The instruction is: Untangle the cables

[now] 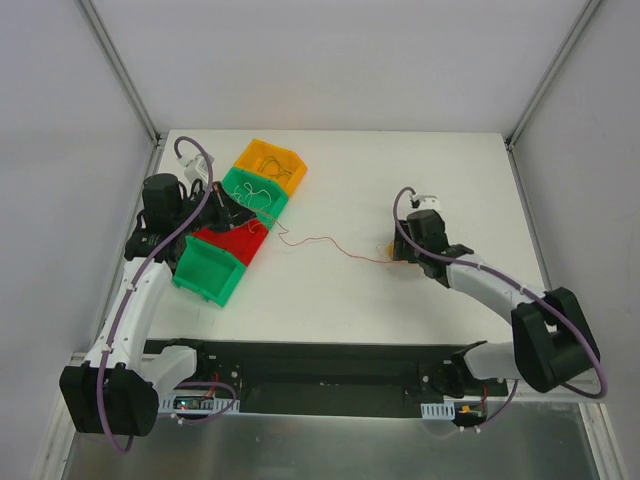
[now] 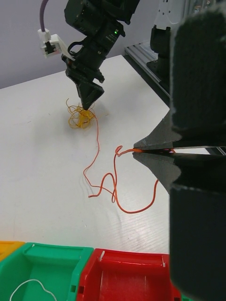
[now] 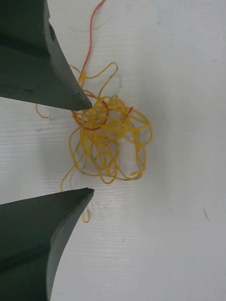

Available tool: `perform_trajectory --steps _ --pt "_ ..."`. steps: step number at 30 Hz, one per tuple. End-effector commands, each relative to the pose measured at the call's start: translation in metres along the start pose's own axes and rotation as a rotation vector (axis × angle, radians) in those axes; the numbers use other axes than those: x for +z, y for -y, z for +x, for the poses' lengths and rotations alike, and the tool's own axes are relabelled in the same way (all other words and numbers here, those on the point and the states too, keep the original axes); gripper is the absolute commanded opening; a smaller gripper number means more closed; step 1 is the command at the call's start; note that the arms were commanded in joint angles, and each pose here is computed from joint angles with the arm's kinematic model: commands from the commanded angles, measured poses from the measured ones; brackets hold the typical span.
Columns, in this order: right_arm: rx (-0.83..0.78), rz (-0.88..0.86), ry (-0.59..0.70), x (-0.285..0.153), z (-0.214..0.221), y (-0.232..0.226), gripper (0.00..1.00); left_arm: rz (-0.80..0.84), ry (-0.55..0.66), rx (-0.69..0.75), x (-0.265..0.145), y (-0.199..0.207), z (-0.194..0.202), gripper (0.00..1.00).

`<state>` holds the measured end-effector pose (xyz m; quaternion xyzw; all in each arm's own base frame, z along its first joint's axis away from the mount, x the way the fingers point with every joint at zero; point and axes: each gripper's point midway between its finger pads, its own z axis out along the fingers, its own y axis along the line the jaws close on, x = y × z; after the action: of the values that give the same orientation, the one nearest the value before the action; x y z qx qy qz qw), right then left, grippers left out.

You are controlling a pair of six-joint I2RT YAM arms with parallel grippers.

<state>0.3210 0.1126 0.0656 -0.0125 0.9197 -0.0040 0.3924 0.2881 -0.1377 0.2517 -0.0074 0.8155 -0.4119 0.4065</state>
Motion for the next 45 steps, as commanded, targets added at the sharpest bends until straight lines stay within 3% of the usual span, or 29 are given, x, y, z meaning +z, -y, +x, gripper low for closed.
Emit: perform_trajectory --steps 1,8,16,21,28,35,40,45 --pt "0.096 -0.105 0.097 -0.016 -0.007 -0.002 0.72 0.043 0.024 0.036 -0.003 0.012 -0.006 0.00" --pt "0.349 -0.144 0.134 -0.019 0.003 0.031 0.77 0.050 0.018 0.033 -0.002 0.014 -0.008 0.00" --pt "0.368 -0.246 0.036 0.010 0.004 0.007 0.71 0.053 0.011 0.031 -0.001 0.013 -0.005 0.00" --pt "0.366 -0.181 -0.030 0.024 0.012 0.013 0.69 0.061 0.006 0.031 -0.002 0.013 -0.001 0.00" --pt "0.358 -0.070 0.025 0.022 0.001 0.024 0.68 0.074 0.018 0.045 -0.006 0.020 -0.005 0.00" --pt "0.511 -0.096 0.200 -0.002 -0.028 0.032 0.73 0.073 0.016 0.040 -0.004 0.020 -0.007 0.00" --pt "0.579 -0.069 0.055 0.017 -0.031 0.022 0.78 0.065 0.014 0.030 -0.002 0.017 -0.009 0.00" --pt "0.622 -0.070 -0.098 0.039 -0.016 0.004 0.73 0.062 0.015 0.026 -0.001 0.018 -0.009 0.00"
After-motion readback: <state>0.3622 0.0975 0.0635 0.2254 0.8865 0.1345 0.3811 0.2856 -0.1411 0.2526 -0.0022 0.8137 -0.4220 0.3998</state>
